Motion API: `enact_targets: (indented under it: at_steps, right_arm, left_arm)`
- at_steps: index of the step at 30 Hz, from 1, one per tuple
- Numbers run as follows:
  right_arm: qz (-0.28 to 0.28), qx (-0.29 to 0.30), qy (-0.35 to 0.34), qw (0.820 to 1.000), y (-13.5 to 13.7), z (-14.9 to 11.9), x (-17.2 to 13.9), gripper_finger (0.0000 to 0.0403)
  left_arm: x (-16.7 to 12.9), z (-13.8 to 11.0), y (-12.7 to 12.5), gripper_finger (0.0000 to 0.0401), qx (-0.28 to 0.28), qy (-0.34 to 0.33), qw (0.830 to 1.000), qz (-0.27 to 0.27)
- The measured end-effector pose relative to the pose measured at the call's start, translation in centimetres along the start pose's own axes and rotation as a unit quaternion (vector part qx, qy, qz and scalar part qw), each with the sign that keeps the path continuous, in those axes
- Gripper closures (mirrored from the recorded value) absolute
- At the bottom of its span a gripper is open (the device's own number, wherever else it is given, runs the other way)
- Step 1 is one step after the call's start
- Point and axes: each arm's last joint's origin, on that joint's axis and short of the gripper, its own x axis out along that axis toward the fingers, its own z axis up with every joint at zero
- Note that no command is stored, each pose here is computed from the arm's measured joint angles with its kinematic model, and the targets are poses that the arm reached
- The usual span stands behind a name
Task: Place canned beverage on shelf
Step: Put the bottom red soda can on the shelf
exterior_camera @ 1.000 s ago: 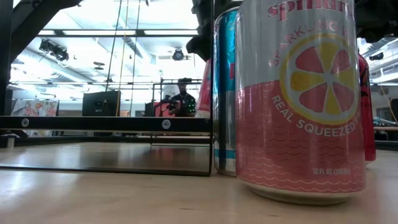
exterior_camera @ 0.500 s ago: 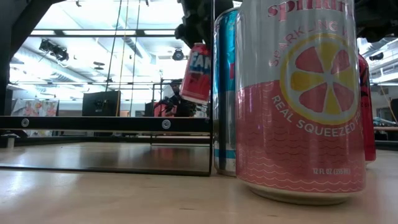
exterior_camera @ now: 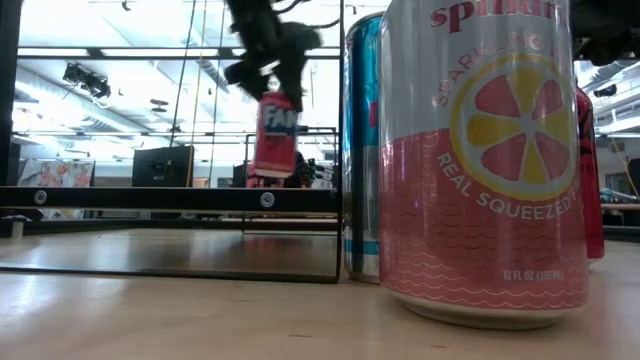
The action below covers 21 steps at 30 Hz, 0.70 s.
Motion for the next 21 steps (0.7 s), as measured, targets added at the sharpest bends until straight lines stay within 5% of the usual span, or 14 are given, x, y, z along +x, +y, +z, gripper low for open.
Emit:
enact_targets:
  at_steps: [5, 21]
  right_arm:
    - [0.002, -0.004, -0.001, 1.000, 0.2, 0.0, 0.2, 0.0069]
    - [0.010, -0.006, 0.004, 1.000, 0.5, -0.1, 0.7, 0.0069]
  left_arm:
    - [1.4, -1.5, 1.6, 0.0101, -0.079, -0.024, 0.997, -0.006]
    - [3.7, -1.9, 4.3, 0.0101, -0.097, 0.020, 0.995, -0.009]
